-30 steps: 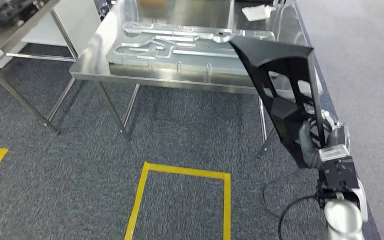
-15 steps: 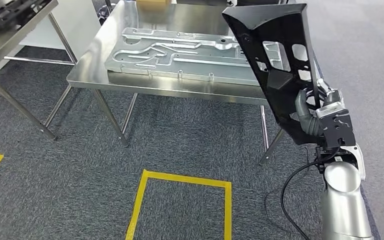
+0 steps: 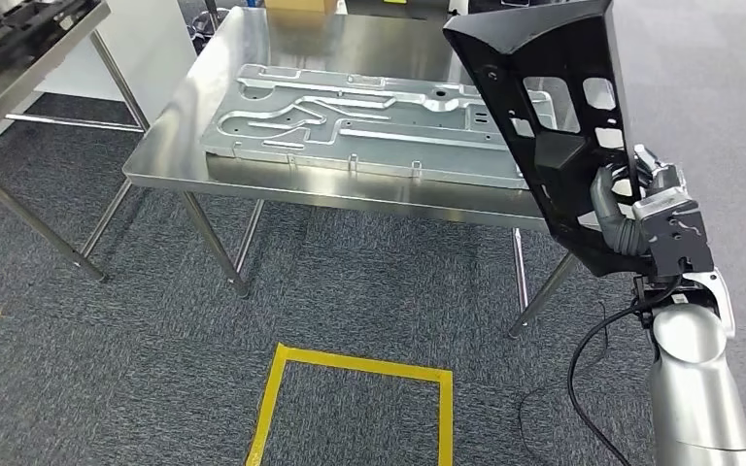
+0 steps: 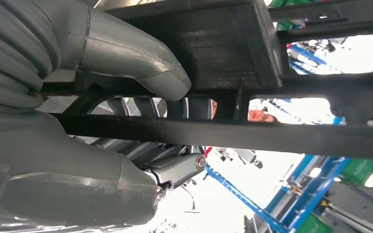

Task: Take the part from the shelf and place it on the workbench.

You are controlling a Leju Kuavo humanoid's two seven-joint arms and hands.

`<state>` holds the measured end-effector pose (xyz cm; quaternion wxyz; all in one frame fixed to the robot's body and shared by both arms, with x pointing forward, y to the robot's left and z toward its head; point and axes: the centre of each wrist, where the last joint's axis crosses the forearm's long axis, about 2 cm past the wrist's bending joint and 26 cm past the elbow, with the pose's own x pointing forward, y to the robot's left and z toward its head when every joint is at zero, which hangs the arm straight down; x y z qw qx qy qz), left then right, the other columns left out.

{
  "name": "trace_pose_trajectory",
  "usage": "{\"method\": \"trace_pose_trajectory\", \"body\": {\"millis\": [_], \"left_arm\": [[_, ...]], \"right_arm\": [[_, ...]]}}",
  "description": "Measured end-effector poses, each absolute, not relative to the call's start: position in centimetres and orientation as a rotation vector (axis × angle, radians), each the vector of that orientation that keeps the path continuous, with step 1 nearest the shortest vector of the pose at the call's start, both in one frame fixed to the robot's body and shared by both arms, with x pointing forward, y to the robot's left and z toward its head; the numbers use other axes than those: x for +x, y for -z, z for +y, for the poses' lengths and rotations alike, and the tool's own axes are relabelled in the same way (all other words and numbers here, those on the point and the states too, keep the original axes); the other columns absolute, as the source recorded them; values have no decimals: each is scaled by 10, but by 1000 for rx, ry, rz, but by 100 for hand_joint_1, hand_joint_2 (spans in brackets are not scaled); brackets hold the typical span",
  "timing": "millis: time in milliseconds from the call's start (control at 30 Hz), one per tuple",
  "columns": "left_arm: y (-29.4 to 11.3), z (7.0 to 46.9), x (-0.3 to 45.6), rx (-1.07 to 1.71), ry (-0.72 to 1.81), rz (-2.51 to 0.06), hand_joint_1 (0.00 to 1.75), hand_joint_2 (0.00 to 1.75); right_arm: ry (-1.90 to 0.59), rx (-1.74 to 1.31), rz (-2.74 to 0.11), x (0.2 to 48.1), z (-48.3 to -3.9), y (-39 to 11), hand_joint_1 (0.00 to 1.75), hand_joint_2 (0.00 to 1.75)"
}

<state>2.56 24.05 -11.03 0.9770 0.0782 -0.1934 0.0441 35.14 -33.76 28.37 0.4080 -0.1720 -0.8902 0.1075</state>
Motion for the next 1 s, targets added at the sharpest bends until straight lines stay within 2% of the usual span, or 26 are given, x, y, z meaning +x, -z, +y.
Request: {"method": "trace_pose_trajectory", "body": {"millis": [1000], "left_arm": [[111,244,20,127,-82,-407,0,0]], "right_arm": [[-306,-560,-2208,353,-353,-303,175,175]]}}
